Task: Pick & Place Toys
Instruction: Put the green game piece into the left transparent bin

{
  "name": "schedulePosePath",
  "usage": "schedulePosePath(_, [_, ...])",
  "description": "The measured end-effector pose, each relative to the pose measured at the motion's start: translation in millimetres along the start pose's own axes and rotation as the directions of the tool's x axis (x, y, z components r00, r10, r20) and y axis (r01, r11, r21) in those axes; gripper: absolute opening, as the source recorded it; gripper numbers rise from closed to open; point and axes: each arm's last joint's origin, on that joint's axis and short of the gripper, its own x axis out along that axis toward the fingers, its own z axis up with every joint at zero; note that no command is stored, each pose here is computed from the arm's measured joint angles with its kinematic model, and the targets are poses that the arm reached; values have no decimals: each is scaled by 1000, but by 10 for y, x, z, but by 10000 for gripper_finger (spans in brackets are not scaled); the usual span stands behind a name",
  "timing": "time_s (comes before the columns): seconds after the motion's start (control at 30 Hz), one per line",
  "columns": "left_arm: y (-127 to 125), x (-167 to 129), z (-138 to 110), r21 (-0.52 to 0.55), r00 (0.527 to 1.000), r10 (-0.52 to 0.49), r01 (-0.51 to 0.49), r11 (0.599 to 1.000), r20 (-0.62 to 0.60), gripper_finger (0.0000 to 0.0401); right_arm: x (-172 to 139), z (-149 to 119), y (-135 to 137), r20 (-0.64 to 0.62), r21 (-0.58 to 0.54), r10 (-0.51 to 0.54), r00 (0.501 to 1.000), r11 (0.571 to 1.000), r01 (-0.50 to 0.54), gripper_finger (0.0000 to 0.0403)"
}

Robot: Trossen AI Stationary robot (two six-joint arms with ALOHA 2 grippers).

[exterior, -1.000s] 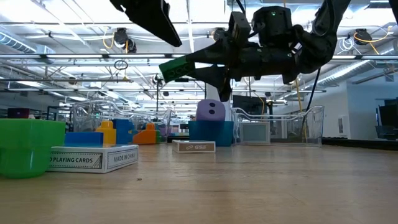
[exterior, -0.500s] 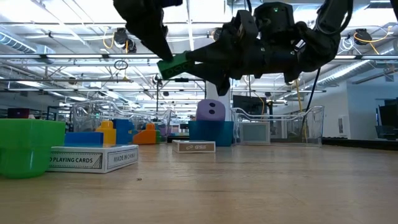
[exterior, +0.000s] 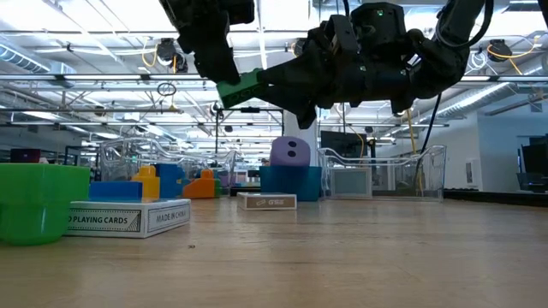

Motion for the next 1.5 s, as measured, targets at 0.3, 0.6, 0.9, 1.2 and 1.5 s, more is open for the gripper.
schedulePosePath(0.3, [41,-2,21,-22,995,-99,99,995,12,206,1,26,17,25,-16,24,999,1000,-24,146])
schedulePosePath(0.6, [38,-4,17,-13,995,-103,103,995,7,135,-1,33,17,35,-25,20,999,999,-19,148])
schedulePosePath(0.9, [40,-4,-5,22,994,-104,104,994,-16,137,-1,35,18,35,-34,25,999,999,-24,173])
schedulePosePath(1.2, [139,-121,-56,9,992,-70,72,997,-101,136,-35,72,-81,45,-30,25,999,999,-23,205])
schedulePosePath(1.5, [586,-491,-116,-68,980,95,-109,992,-175,136,-42,58,-100,24,-14,34,999,999,-34,221])
